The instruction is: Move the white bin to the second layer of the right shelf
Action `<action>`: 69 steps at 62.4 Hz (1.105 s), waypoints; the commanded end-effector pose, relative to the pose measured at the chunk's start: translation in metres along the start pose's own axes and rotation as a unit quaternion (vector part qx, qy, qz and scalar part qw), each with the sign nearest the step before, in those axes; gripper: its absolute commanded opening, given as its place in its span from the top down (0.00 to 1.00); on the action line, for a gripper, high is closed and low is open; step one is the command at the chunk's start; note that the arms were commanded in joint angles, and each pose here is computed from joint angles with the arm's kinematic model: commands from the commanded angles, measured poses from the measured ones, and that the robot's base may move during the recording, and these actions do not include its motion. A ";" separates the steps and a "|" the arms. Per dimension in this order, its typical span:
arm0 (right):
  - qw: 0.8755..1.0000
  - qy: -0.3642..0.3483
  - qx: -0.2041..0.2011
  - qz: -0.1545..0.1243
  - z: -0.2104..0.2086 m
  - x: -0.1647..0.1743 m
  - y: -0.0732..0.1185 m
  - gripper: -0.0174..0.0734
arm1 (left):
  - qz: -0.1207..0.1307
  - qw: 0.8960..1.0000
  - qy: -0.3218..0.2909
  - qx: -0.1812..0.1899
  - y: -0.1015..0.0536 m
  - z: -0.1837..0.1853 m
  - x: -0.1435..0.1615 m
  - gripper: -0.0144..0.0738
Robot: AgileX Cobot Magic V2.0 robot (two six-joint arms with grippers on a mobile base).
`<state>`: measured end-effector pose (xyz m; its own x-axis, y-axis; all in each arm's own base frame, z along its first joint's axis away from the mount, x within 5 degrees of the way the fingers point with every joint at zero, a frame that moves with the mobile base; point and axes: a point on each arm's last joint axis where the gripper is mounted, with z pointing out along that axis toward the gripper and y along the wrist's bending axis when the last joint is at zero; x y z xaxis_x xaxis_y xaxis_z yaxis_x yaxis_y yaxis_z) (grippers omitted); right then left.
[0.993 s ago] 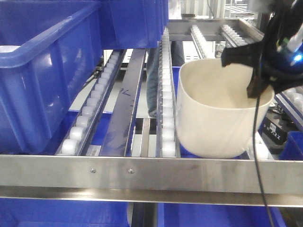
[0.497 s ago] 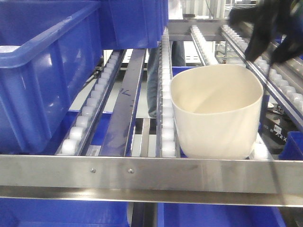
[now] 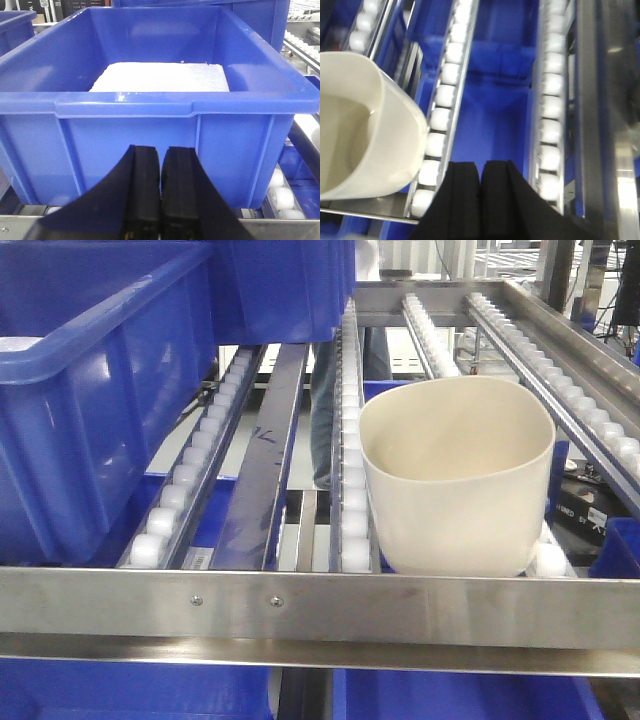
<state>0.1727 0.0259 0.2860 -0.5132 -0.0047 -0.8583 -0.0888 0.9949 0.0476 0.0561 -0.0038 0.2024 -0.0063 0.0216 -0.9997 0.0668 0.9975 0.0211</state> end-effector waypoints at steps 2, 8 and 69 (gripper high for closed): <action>0.994 -0.108 -0.014 0.032 -0.018 0.003 -0.003 0.75 | -0.006 0.999 -0.035 0.001 0.000 0.000 0.001 0.74; 0.981 -0.170 -0.031 0.089 -0.030 0.026 -0.005 0.75 | -0.006 0.999 -0.035 0.001 0.000 0.000 0.001 0.74; 0.950 -0.303 0.006 -0.077 -0.069 0.062 -0.009 0.75 | -0.006 0.999 -0.035 0.001 0.000 0.000 0.001 0.74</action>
<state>0.0879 0.0119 0.2450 -0.0987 -0.0172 -0.9950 -0.1346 0.9909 -0.0038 0.0561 -0.0038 0.2024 -0.0063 0.0216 -0.9997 0.0668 0.9975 0.0211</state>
